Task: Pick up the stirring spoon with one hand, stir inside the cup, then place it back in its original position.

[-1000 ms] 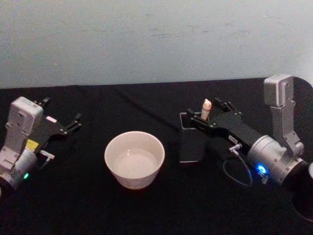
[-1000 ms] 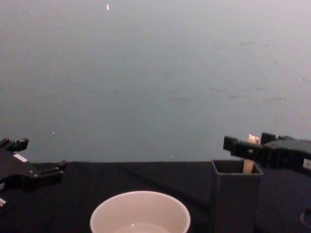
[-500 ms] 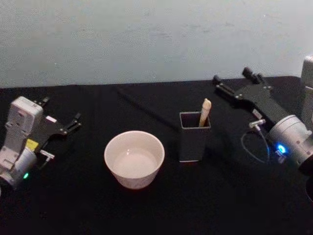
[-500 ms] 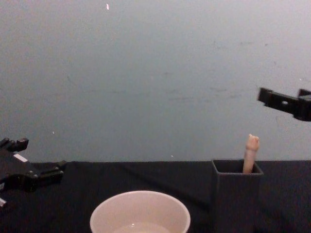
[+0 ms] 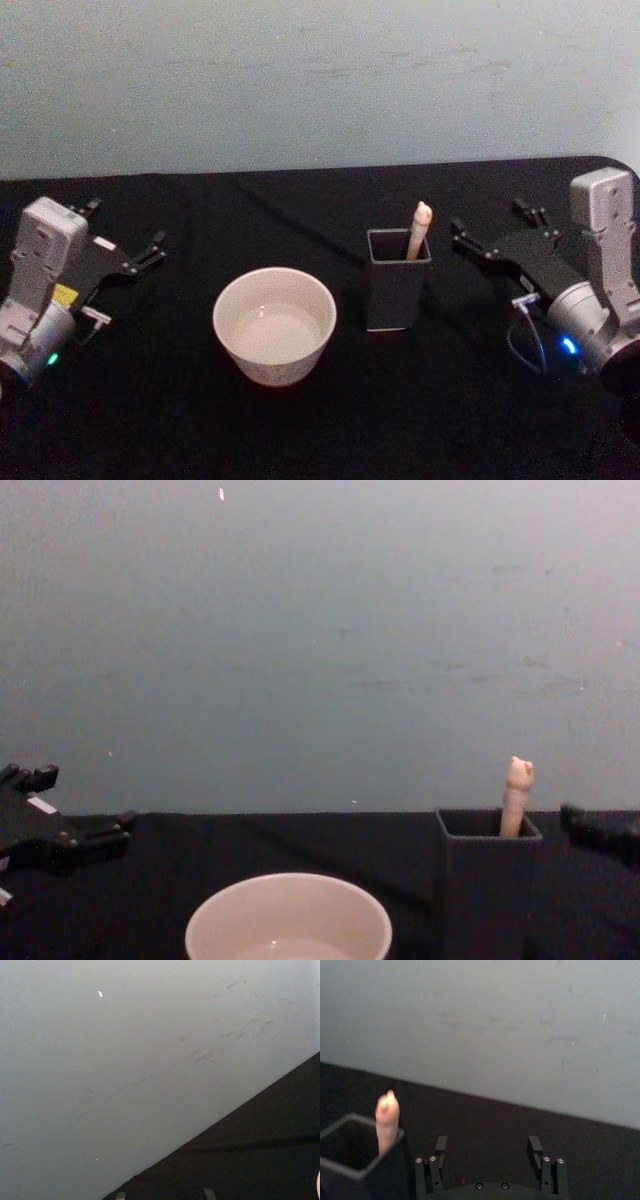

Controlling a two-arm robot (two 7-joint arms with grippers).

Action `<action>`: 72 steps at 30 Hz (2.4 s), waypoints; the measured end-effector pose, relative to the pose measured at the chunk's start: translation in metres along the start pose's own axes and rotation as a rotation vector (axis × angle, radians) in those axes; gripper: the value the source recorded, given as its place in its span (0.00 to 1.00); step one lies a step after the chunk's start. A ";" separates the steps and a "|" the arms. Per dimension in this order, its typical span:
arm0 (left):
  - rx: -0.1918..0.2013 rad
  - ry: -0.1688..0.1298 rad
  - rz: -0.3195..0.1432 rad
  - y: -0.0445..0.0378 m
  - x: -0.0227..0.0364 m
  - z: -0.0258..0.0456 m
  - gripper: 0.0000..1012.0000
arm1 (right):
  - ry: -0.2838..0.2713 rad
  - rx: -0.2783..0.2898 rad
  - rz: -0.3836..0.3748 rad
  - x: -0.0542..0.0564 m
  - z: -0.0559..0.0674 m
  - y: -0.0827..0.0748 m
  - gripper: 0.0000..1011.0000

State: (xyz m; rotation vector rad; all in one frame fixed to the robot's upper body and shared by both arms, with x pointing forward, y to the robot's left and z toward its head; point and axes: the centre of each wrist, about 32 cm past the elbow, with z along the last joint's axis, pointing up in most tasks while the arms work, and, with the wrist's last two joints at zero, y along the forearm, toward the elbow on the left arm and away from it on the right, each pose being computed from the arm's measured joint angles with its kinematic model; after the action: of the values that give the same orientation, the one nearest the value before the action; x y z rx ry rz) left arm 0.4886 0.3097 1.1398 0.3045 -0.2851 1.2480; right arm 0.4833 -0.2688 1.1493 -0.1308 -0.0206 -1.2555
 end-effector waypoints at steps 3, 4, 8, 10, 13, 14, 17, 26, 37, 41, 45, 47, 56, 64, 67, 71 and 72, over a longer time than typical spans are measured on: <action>0.000 0.000 0.000 0.0000 0.0000 0.0000 0.99 | 0.000 -0.029 0.002 -0.001 -0.009 0.000 0.99; 0.000 0.000 0.000 0.0000 0.0000 0.0000 0.99 | 0.000 -0.034 0.004 -0.002 -0.010 0.000 0.99; 0.000 0.000 0.000 0.0000 0.0000 0.0000 0.99 | 0.005 -0.054 0.009 -0.003 -0.016 0.001 0.99; 0.000 0.000 0.000 0.0000 0.0000 0.0000 0.99 | 0.004 -0.057 0.011 -0.003 -0.018 0.001 0.99; 0.000 0.000 0.000 0.0000 0.0000 0.0000 0.99 | 0.004 -0.057 0.011 -0.003 -0.018 0.001 0.99; 0.000 0.000 0.000 0.0000 0.0000 0.0000 0.99 | 0.003 -0.056 0.011 -0.003 -0.017 0.001 0.99; 0.000 0.000 0.000 0.0000 0.0000 0.0000 0.99 | 0.003 -0.055 0.011 -0.002 -0.017 0.001 0.99; 0.000 0.000 0.000 0.0000 0.0000 0.0000 0.99 | 0.003 -0.052 0.010 -0.002 -0.016 0.001 0.99; 0.000 0.000 0.000 0.0000 0.0000 0.0000 0.99 | 0.004 -0.052 0.009 -0.002 -0.016 0.001 0.99; 0.000 0.000 0.000 0.0000 0.0000 0.0000 0.99 | 0.004 -0.052 0.009 -0.002 -0.015 0.001 0.99; 0.000 0.000 0.000 0.0000 0.0000 0.0000 0.99 | 0.004 -0.051 0.009 -0.002 -0.015 0.001 0.99; 0.000 0.000 0.000 0.0000 0.0000 0.0000 0.99 | 0.005 -0.051 0.009 -0.002 -0.015 0.001 0.99; 0.000 0.000 0.000 0.0000 0.0000 0.0000 0.99 | 0.005 -0.051 0.009 -0.002 -0.015 0.001 0.99; 0.000 0.000 0.000 0.0000 0.0000 0.0000 0.99 | 0.005 -0.051 0.009 -0.002 -0.015 0.001 0.99; 0.000 0.000 0.000 0.0000 0.0000 0.0000 0.99 | 0.005 -0.051 0.010 -0.002 -0.015 0.001 0.99; 0.000 0.000 0.000 0.0000 0.0000 0.0000 0.99 | 0.005 -0.051 0.010 -0.002 -0.015 0.001 0.99; 0.000 0.000 0.000 0.0000 0.0000 0.0000 0.99 | 0.005 -0.051 0.010 -0.002 -0.015 0.001 0.99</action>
State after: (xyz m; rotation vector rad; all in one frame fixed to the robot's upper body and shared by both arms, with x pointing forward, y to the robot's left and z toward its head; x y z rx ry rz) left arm 0.4886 0.3097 1.1398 0.3045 -0.2850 1.2480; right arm 0.4824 -0.2683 1.1341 -0.1718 0.0160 -1.2472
